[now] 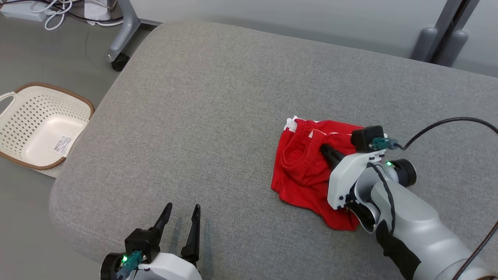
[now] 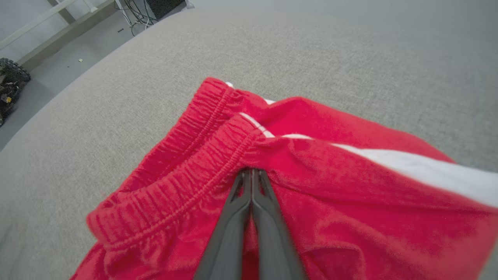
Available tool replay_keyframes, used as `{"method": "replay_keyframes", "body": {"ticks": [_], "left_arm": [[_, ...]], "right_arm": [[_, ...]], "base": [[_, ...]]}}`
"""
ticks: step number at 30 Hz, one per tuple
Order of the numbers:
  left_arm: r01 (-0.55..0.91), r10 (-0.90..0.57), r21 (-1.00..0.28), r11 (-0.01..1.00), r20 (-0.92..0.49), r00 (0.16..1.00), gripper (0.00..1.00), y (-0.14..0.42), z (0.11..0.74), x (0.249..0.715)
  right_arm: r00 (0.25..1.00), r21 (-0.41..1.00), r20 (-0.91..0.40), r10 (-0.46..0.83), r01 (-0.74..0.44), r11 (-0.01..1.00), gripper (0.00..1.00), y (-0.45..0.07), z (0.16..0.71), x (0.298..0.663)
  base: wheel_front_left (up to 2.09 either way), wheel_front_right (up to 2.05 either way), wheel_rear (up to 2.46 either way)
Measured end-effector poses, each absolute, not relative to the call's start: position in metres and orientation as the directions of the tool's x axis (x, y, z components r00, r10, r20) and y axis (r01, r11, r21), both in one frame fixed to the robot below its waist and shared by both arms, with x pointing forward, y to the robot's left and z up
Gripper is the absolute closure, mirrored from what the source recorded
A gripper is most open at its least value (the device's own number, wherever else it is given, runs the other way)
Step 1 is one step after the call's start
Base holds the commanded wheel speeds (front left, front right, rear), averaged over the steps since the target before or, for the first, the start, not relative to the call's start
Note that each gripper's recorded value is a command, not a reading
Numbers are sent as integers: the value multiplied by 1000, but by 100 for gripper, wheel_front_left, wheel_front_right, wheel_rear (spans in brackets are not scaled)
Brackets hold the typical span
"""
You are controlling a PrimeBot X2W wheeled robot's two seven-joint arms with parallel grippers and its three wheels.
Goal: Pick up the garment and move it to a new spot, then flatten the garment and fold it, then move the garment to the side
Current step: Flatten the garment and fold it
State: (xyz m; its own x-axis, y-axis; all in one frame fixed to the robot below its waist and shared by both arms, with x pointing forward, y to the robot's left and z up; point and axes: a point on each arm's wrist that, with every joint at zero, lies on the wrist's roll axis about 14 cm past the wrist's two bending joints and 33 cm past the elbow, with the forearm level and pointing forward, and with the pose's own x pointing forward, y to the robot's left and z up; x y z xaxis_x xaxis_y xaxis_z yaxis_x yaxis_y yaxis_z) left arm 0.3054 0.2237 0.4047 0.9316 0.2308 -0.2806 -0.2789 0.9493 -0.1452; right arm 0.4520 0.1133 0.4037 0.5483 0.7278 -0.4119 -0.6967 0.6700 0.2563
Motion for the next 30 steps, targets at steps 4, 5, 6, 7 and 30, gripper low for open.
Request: {"method": "replay_keyframes", "body": {"ticks": [4,5,6,7,30], "left_arm": [[-277,229,-147,950,-279,933,0,223,405,306],[-275,227,-147,950,-279,933,0,222,405,307],[-273,224,-149,950,-281,933,0,221,405,307],[-271,221,-153,950,-283,933,0,219,404,306],[-275,234,-153,949,-244,941,0,223,417,324]], "right_arm": [[582,248,-334,742,-705,664,100,119,421,464],[585,244,-322,744,-708,662,100,120,425,466],[588,241,-309,747,-711,660,100,122,429,468],[590,236,-300,750,-716,657,100,124,432,471],[625,159,-217,750,-735,659,0,128,453,504]], "base": [[0,0,0],[0,0,0],[0,0,0],[0,0,0],[0,0,0]]}}
